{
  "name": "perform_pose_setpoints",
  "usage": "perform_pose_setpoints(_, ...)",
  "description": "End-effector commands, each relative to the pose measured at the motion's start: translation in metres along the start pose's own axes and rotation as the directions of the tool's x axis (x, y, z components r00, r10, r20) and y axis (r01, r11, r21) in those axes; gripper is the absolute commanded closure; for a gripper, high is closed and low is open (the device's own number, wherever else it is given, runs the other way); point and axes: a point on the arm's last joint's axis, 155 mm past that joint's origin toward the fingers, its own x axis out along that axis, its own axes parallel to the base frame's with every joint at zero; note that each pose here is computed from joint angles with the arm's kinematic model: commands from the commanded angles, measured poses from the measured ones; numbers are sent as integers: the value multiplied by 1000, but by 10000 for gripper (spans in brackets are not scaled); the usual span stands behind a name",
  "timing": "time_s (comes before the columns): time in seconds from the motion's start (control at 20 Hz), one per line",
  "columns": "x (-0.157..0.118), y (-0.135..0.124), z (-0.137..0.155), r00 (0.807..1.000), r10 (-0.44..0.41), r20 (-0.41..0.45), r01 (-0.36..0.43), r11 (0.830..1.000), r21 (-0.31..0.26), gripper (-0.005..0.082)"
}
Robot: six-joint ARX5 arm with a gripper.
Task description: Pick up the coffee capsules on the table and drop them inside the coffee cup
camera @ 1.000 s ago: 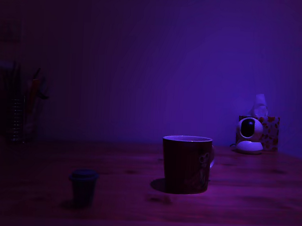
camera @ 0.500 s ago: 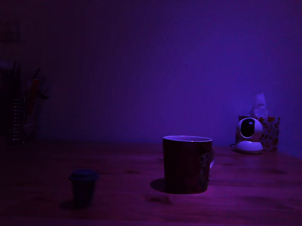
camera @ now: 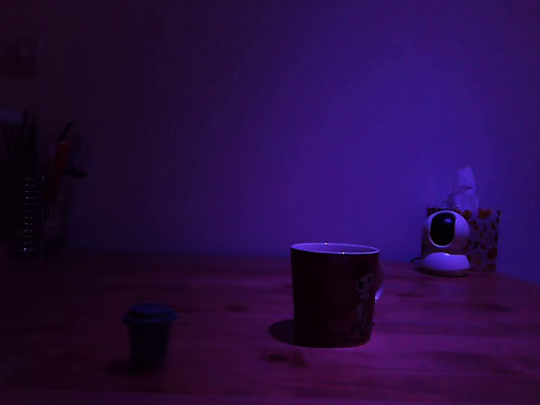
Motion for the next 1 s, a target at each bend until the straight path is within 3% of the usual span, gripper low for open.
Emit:
perform_pose_setpoints(0.0,6,-1,-4,999,-22,-31,23,999,32,724)
perform_pose_setpoints(0.1,11,-2,-7,997,-44,-55,46,998,36,670)
perform_pose_setpoints(0.3,16,-7,1,995,-93,-27,93,995,30,250)
perform_pose_setpoints(0.35,16,-6,2,995,-93,-25,93,995,31,212)
perform_pose_setpoints(0.5,16,-9,9,994,-110,8,110,993,36,214)
perform_pose_setpoints(0.7,15,-12,23,988,-138,71,140,990,-33,218)
perform_pose_setpoints(0.95,16,-17,33,978,-177,113,183,982,-44,218)
